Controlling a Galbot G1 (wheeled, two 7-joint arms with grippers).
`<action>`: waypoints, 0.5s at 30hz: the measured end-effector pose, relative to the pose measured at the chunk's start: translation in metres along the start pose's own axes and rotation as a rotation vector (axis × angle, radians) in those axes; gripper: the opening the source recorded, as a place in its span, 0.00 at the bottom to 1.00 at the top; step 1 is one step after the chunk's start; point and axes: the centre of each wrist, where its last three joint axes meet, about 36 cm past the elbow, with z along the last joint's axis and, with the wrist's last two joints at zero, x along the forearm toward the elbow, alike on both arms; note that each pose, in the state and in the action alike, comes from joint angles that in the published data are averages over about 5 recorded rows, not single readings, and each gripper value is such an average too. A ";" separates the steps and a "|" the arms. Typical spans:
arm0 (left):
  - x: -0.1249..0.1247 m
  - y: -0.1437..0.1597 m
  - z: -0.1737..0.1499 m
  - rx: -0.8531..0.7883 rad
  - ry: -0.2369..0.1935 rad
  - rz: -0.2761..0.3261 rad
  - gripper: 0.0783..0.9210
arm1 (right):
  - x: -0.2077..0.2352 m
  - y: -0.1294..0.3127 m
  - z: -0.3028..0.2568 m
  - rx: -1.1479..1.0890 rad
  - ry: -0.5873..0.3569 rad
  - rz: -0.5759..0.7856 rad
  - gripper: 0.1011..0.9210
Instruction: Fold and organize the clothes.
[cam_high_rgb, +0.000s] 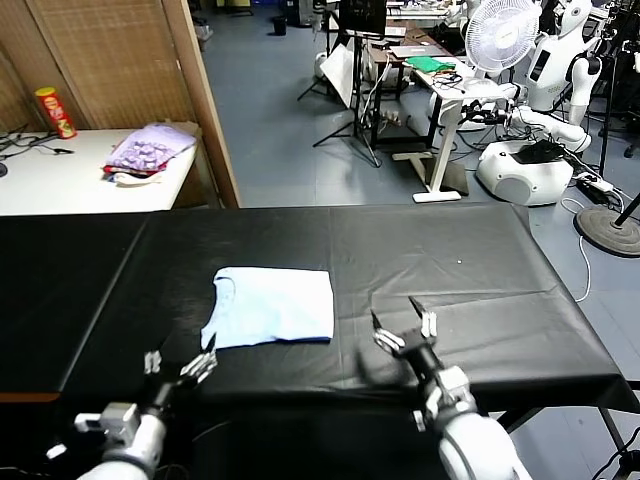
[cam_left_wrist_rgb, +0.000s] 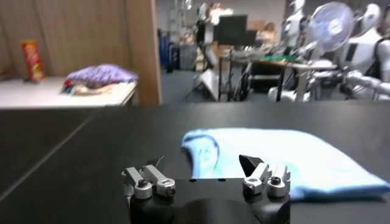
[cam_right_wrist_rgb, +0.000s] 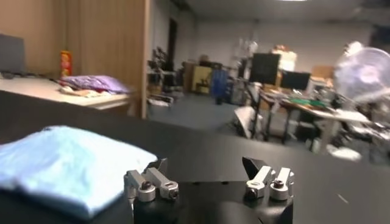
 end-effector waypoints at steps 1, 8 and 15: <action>0.006 0.001 0.001 0.003 0.013 -0.005 0.85 | 0.011 0.001 0.000 -0.005 0.012 0.012 0.85; 0.048 0.003 0.006 0.002 0.091 -0.029 0.85 | 0.072 0.013 -0.014 -0.026 0.123 0.084 0.85; 0.074 -0.002 0.005 0.030 0.188 -0.055 0.85 | 0.114 0.032 -0.032 -0.069 0.245 0.128 0.85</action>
